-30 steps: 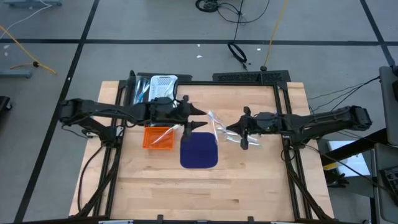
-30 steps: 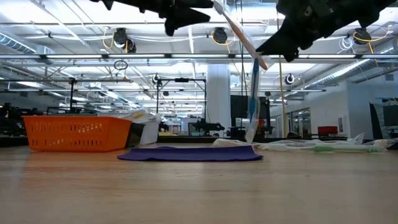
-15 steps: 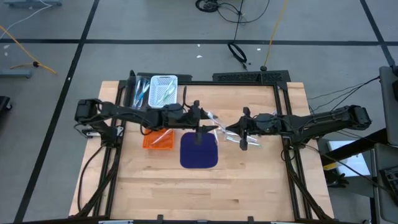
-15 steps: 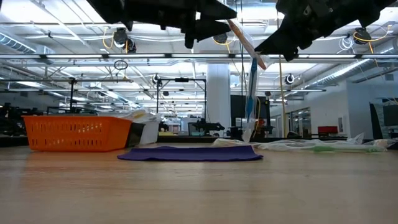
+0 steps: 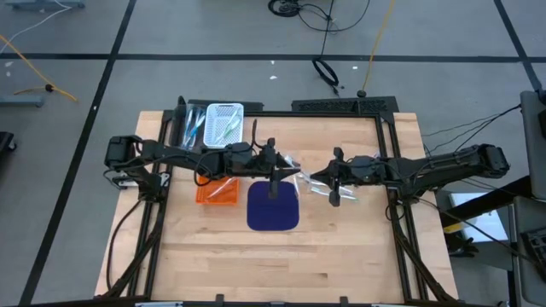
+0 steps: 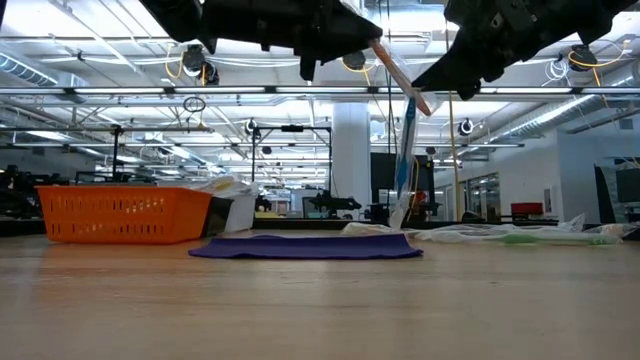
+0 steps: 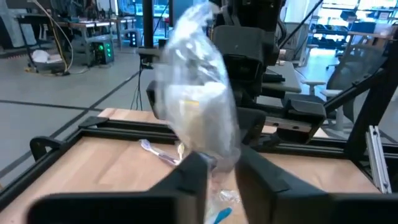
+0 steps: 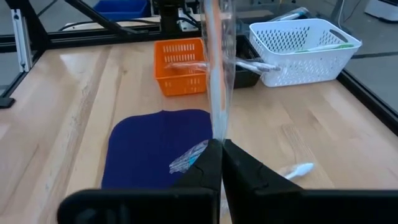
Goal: Pick & Place Toothbrushes
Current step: Put the orange toothbrush into the orange bin, then put the green toothbrush into the white bin
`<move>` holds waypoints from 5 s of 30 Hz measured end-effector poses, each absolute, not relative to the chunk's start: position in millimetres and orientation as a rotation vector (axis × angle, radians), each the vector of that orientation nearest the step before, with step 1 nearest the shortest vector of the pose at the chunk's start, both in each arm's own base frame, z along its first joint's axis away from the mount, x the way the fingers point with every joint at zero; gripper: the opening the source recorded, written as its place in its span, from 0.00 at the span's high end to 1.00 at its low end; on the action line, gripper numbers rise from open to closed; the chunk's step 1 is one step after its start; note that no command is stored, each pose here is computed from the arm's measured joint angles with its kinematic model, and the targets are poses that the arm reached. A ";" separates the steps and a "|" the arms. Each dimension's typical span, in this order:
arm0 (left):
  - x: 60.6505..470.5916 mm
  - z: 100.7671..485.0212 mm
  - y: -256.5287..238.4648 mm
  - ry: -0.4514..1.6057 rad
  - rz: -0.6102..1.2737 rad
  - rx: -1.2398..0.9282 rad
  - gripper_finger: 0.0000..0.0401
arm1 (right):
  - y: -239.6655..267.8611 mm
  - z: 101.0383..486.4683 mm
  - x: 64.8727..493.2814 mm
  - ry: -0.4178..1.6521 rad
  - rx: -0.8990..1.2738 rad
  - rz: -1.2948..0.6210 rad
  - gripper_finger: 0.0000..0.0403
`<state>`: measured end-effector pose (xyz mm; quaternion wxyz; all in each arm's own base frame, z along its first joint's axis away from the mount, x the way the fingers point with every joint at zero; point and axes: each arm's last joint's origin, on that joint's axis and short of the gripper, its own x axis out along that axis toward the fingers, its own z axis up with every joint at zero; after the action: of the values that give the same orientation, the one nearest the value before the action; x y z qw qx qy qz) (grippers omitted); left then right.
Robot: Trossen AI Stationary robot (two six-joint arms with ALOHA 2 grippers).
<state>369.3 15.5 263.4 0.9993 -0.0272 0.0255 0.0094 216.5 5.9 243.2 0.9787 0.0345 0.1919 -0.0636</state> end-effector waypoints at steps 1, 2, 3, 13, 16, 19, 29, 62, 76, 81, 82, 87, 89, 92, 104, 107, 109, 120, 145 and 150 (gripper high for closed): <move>369.3 263.3 15.5 0.052 0.019 -0.055 0.88 | 5.9 243.0 216.4 0.389 0.069 -0.128 1.00; 369.3 263.4 15.5 0.051 0.018 -0.053 0.93 | 5.9 242.8 216.3 0.392 0.069 -0.128 1.00; 369.3 263.6 15.5 0.049 0.018 -0.052 0.96 | 5.9 242.4 216.1 0.397 0.069 -0.127 1.00; 369.4 263.9 15.6 0.044 0.022 -0.060 0.98 | 6.2 235.8 213.1 0.472 0.071 -0.111 0.81; 368.6 263.8 16.0 0.055 0.029 -0.061 0.99 | 5.8 234.1 212.2 0.491 0.068 -0.116 0.74; 366.0 265.6 16.3 0.077 0.034 -0.068 0.98 | 5.8 232.2 211.2 0.513 0.066 -0.116 0.69; 325.6 283.5 15.6 0.333 0.137 -0.121 0.99 | 5.7 228.5 208.9 0.558 0.065 -0.119 0.70; 207.3 280.3 17.2 1.011 0.585 -0.478 0.99 | 5.8 227.3 208.1 0.573 0.065 -0.116 0.71; 206.7 266.5 17.9 1.154 0.657 -0.534 0.99 | 5.7 227.4 208.1 0.572 0.061 -0.118 0.71; 216.1 253.3 19.3 1.249 0.655 -0.534 0.99 | 5.7 227.2 208.0 0.575 0.060 -0.119 0.71; 217.5 251.9 20.4 1.260 0.658 -0.537 0.99 | 5.7 226.9 207.8 0.578 0.060 -0.119 0.71; 226.0 249.2 22.5 1.294 0.640 -0.543 0.99 | 5.7 226.2 207.6 0.581 0.060 -0.119 0.71; 228.9 247.3 22.6 1.307 0.638 -0.545 0.99 | 5.6 223.5 206.8 0.587 0.059 -0.120 0.71; 234.3 245.4 23.1 1.324 0.628 -0.527 0.99 | 5.5 216.0 204.5 0.607 0.058 -0.121 0.71; 239.9 240.7 23.4 1.352 0.621 -0.513 0.92 | 5.5 204.7 204.4 0.511 0.062 -0.115 0.72; 240.0 240.7 23.4 1.355 0.609 -0.501 0.86 | 5.5 204.7 204.3 0.512 0.062 -0.115 0.72; 240.2 240.8 23.5 1.355 0.603 -0.494 0.82 | 5.5 204.7 204.3 0.511 0.062 -0.115 0.72; 245.0 241.5 23.9 1.307 0.588 -0.500 0.62 | 5.5 204.7 204.3 0.512 0.063 -0.114 0.73; 308.5 286.6 24.5 0.553 0.174 -0.242 0.59 | 5.3 173.3 175.6 0.934 0.332 -0.251 0.75; 309.6 288.4 24.6 0.534 0.161 -0.201 0.59 | 9.5 168.4 167.9 1.039 0.402 -0.228 0.75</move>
<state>309.6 24.6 288.4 0.9564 -0.0990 0.2630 0.0794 167.9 9.5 168.4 0.8426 0.1905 0.4921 -0.1079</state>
